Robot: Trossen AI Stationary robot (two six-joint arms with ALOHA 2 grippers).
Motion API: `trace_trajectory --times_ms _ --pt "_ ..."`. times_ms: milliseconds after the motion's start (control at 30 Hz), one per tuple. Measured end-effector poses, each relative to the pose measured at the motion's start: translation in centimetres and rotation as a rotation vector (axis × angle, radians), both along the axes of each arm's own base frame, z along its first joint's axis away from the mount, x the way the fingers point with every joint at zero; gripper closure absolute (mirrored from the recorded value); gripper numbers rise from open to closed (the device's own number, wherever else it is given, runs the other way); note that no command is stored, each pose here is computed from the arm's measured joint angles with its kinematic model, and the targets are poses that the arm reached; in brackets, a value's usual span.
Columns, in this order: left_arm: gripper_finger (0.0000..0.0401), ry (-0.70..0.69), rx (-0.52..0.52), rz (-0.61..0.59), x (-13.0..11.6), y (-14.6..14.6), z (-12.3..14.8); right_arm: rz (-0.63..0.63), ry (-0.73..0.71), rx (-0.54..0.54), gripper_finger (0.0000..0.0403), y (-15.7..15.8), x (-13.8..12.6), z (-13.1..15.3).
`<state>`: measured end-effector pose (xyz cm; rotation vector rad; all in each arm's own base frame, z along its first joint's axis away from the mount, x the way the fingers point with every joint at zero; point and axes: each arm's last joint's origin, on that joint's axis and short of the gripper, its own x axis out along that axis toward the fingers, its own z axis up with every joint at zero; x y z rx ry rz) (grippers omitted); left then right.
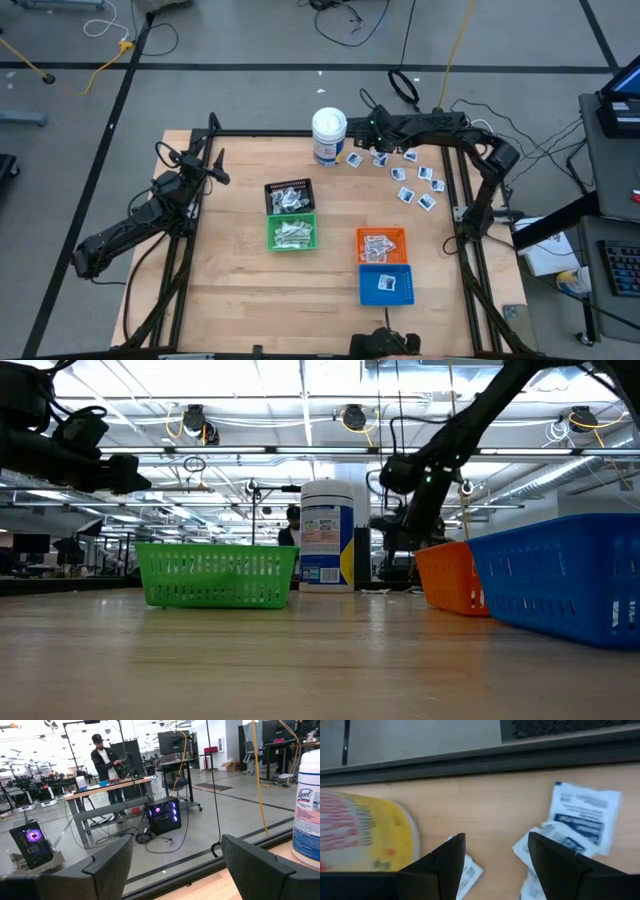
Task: Pick & Place First Aid Supplies
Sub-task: Put the blue pad into the blue bin
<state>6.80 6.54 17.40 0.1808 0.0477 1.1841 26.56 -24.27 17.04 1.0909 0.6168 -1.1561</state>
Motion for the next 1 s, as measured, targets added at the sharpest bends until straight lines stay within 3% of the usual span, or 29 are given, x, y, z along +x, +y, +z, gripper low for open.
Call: trace_trajectory --times_ms 200,567,1000 --pt "0.0095 0.000 0.000 0.000 0.0 0.0 0.0 0.040 0.028 0.077 0.0193 -0.4 1.7 -2.3" --pt "0.0095 0.000 0.000 0.000 0.0 0.0 0.0 0.093 0.003 0.123 0.0193 -0.7 3.2 -2.7" --pt "0.0096 0.000 0.000 0.000 0.0 0.0 0.0 0.373 0.098 0.020 0.0213 0.0 3.4 -1.9"
